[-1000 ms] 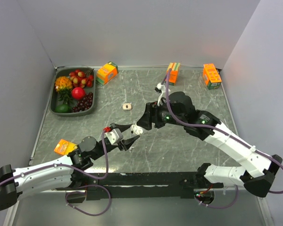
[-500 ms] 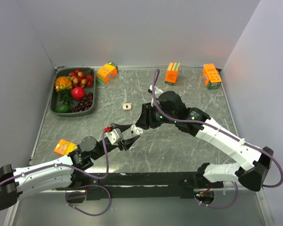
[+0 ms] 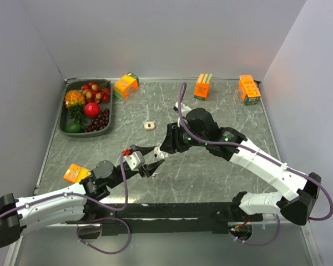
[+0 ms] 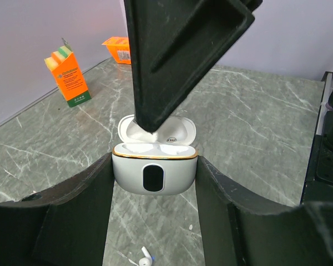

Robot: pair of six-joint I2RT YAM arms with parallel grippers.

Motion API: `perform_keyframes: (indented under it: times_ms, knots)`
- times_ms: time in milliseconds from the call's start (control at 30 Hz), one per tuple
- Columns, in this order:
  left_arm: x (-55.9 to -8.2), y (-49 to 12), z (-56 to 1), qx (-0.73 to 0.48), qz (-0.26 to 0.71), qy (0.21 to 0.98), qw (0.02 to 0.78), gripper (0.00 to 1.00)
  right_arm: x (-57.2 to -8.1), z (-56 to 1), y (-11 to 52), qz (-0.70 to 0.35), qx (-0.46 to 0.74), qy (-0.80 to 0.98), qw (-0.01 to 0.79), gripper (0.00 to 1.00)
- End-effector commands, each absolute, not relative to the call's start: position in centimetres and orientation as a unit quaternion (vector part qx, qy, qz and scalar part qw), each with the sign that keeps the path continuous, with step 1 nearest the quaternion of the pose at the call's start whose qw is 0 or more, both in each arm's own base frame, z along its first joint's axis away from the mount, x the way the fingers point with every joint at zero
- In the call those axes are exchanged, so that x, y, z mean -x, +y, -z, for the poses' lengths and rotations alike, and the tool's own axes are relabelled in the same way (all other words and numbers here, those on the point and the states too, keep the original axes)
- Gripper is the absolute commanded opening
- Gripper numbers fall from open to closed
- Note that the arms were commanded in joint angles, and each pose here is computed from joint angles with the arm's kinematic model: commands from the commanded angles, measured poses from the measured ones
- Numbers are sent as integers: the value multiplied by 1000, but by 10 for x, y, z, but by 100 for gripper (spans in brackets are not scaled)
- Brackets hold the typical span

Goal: Insert the wireless bluetooth earbuds into the charging case
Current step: Adjust the charging case.

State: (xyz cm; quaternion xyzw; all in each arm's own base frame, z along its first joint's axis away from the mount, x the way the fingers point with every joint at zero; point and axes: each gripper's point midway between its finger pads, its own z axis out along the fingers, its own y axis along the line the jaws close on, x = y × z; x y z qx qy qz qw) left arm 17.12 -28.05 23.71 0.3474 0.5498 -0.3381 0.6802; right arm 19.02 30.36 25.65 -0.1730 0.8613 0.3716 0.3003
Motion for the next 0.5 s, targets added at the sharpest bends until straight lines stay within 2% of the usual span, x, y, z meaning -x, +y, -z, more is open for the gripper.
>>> perform_keyframes:
  times_ms: [0, 167, 300, 467]
  knots:
    - [-170, -283, -272, -327, 359, 519, 703, 1, -188, -248, 303, -369, 178, 865, 289, 50]
    - [-170, -284, -273, -328, 360, 518, 704, 1, -188, -244, 303, -367, 179, 867, 286, 47]
    - [-169, -285, -274, -326, 363, 518, 703, 1, -187, -243, 302, -368, 180, 867, 284, 31]
    - [-168, -284, -274, -322, 368, 519, 701, 1, -186, -245, 301, -370, 181, 864, 288, 24]
